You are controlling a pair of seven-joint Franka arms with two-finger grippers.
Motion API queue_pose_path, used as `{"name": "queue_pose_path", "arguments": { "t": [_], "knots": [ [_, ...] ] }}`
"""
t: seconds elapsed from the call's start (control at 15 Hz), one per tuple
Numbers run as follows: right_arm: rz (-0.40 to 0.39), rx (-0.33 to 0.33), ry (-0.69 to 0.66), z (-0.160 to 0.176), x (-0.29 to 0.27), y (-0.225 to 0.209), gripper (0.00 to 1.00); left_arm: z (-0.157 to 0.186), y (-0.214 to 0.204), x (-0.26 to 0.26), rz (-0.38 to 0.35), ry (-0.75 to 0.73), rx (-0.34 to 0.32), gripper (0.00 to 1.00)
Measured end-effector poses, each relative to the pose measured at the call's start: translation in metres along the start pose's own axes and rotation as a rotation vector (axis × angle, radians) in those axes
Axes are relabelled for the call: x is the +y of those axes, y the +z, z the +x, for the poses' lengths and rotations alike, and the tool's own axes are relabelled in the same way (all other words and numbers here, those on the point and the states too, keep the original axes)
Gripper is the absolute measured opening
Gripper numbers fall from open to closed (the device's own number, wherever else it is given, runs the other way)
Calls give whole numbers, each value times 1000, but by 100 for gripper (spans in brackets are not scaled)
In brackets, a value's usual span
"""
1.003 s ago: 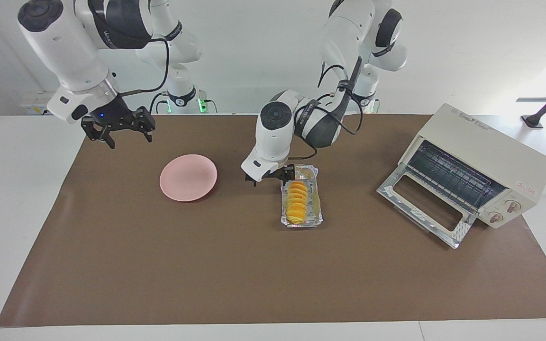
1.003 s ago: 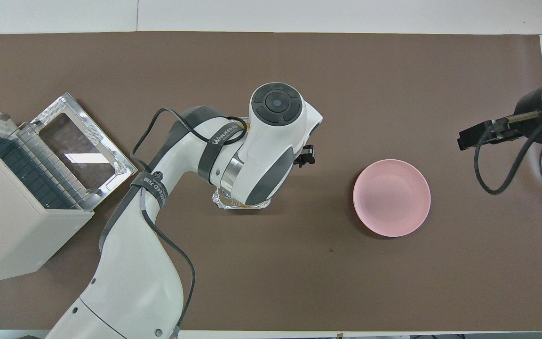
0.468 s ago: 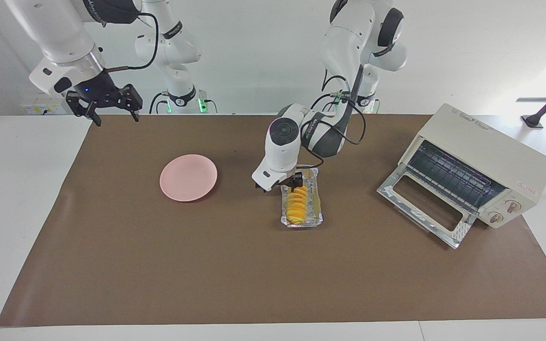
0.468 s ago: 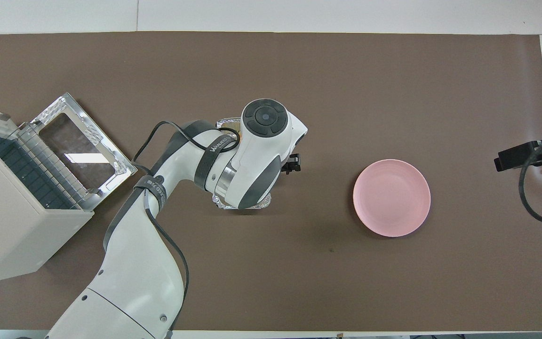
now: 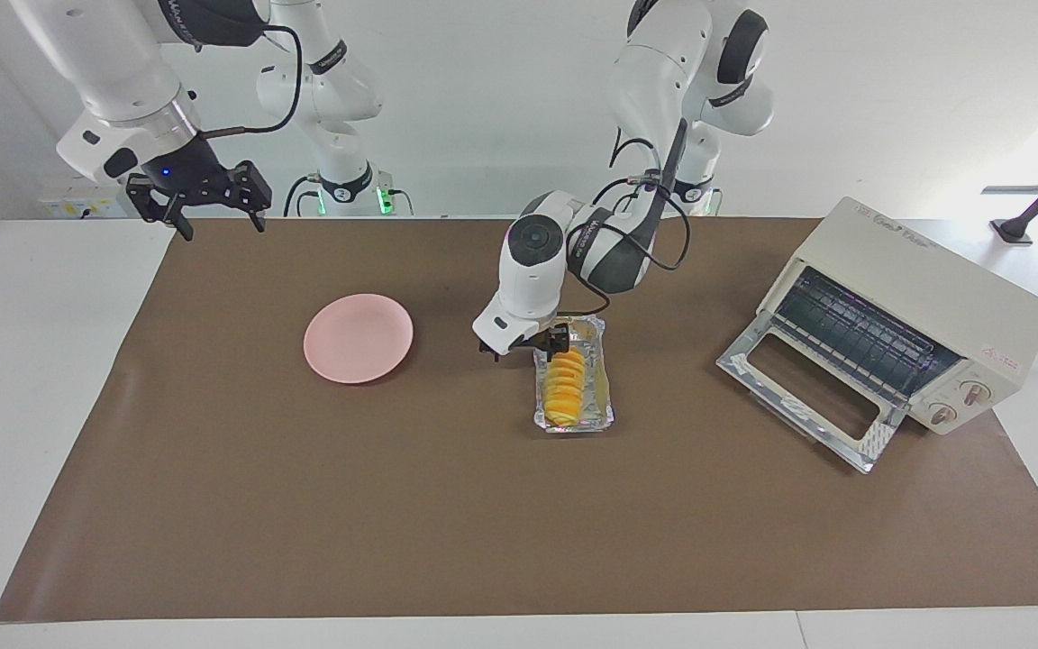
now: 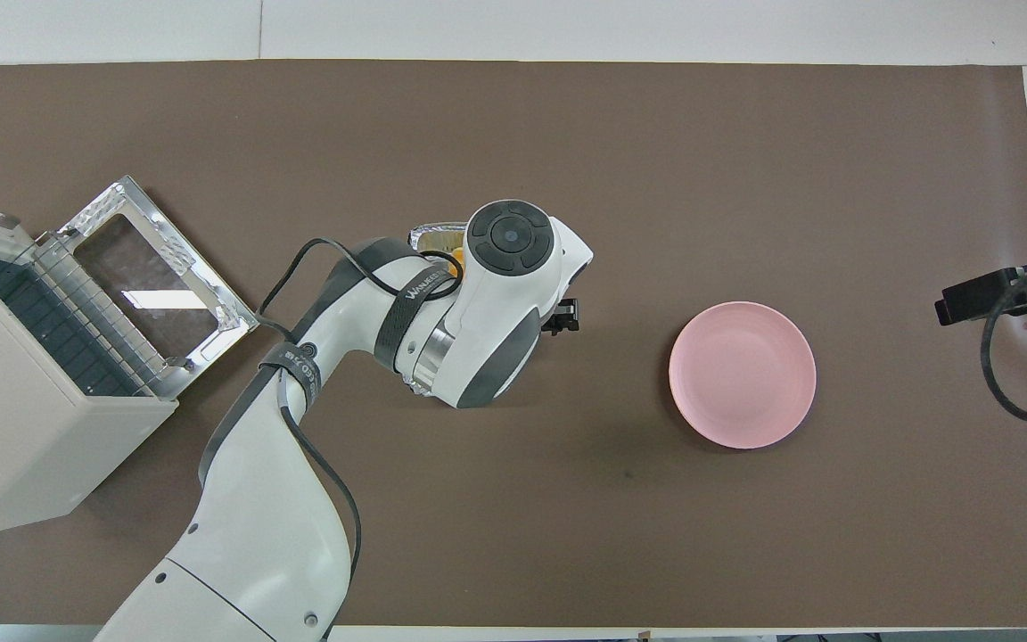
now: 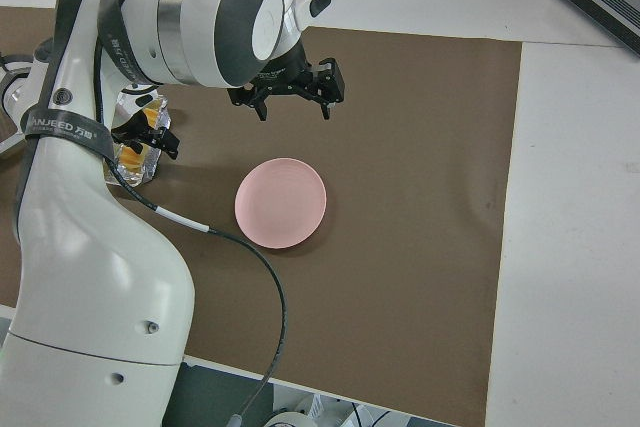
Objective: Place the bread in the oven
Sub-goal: 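Carry the foil tray with the left gripper to the oven opening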
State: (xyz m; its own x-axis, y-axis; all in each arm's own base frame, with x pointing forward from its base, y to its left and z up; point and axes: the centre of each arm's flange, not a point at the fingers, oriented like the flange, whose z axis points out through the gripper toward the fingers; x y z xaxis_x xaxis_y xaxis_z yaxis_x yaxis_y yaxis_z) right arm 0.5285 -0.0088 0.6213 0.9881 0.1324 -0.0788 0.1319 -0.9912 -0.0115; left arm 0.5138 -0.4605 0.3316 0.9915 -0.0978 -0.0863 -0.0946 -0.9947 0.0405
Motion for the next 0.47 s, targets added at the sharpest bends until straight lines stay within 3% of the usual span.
{"name": "queue_pose_path", "arguments": {
  "t": [0.2,0.27,0.4,0.47],
  "knots": [
    [0,0,1,0,0,0,100,0,1,0,0,2,4,94],
    [0,0,0,0,0,0,100,0,2,-1,1,2,3,88],
    [0,0,0,0,0,0,100,0,4,-1,2,3,2,65],
    [0,0,0,0,0,0,100,-1,5,-2,4,2,1,65]
  ]
}}
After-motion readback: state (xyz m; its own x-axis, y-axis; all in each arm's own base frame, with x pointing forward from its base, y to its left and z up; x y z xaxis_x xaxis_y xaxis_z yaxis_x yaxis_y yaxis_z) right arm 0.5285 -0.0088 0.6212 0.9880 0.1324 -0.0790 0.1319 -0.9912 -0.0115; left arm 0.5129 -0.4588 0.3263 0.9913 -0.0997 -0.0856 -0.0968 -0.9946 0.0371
